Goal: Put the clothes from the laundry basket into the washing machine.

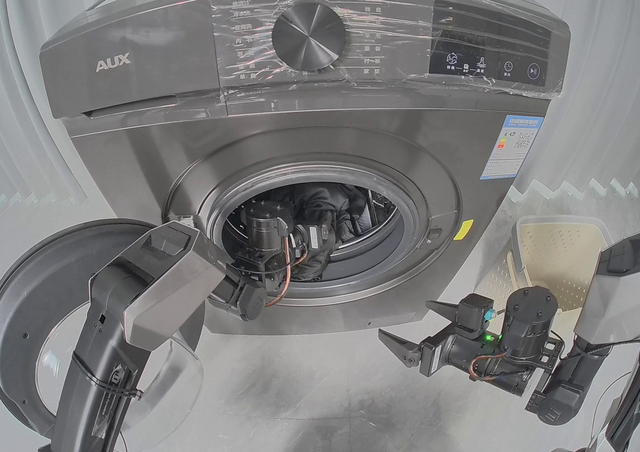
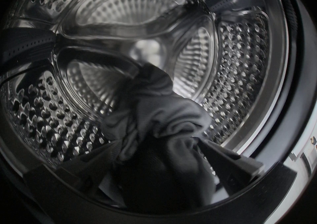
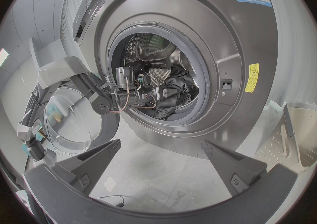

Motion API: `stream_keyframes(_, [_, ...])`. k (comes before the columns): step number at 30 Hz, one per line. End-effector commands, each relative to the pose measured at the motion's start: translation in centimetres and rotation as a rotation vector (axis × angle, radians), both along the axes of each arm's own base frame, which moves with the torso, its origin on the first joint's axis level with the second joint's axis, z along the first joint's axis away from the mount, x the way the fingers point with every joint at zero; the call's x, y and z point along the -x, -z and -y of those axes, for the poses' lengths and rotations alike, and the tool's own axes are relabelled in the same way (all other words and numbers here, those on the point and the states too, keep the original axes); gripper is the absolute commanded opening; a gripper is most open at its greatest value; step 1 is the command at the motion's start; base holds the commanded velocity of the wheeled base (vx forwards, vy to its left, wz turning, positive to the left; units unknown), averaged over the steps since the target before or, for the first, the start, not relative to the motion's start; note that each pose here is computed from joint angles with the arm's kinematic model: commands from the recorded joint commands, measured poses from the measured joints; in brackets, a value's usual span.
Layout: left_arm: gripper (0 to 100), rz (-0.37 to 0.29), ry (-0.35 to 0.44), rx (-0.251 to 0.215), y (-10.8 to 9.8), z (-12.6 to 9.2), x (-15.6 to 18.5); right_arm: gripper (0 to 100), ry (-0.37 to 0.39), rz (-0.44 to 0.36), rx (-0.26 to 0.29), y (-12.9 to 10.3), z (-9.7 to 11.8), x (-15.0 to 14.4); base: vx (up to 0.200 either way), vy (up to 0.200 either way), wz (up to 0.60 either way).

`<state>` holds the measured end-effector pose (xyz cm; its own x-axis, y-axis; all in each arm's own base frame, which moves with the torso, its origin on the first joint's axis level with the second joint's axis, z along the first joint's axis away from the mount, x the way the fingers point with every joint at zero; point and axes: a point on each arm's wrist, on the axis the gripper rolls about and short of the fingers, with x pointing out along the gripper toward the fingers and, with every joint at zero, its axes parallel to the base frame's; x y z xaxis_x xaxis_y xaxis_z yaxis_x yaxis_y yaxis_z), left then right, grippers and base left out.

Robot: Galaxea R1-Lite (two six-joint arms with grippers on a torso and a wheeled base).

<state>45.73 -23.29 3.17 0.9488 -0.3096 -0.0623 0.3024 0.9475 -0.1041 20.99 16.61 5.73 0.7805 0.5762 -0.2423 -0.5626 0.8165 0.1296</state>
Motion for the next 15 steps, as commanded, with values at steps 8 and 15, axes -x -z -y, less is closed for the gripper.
stream_keyframes(8, [100, -0.159, 0.084, -0.090, 2.3, 0.2, 3.3, 100, -0.003, -0.005, 0.004, 0.2, -0.1, 0.0, 0.000, 0.000, 0.00])
stream_keyframes(15, [0, -0.191, 0.095, -0.112, 4.4, 0.1, 2.8, 100, -0.003, -0.003, 0.002, 0.1, -0.1, 0.0, 0.000, 0.000, 0.00])
